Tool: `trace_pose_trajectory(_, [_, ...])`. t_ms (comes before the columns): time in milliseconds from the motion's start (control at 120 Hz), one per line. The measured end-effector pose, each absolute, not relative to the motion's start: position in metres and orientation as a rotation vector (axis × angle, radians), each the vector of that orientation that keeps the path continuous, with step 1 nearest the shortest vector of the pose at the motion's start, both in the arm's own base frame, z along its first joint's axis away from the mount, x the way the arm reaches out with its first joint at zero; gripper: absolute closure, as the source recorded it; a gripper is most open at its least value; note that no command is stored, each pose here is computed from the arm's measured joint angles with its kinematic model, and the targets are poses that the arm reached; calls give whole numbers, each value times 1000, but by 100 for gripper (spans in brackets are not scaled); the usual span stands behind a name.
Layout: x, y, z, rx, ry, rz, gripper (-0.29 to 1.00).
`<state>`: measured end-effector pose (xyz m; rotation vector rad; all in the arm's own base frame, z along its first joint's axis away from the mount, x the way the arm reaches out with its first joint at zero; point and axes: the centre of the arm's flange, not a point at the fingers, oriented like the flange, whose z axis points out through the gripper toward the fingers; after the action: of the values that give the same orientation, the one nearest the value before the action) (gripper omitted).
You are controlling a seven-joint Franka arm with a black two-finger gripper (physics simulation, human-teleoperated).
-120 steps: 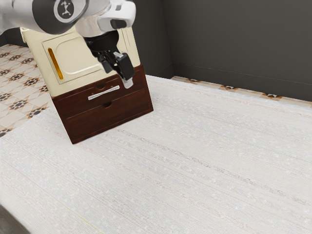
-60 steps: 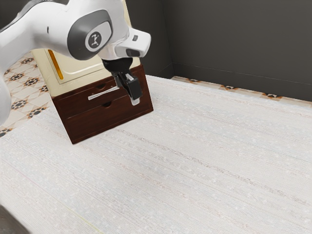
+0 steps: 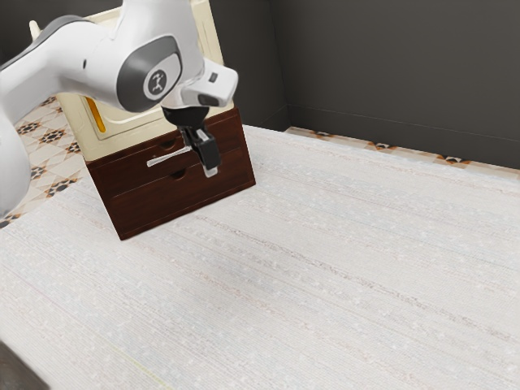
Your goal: Pull the drawer handle with one arm to open the drawer
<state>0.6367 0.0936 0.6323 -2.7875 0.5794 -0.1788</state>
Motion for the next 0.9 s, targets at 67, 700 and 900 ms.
trace_pose_trajectory(67, [637, 100, 632, -2774, 580, -176, 0])
trace_pose_trajectory(700, [659, 151, 609, -2720, 577, -180, 0])
trace_pose_trajectory(900, [666, 167, 606, -2709, 564, -194, 2])
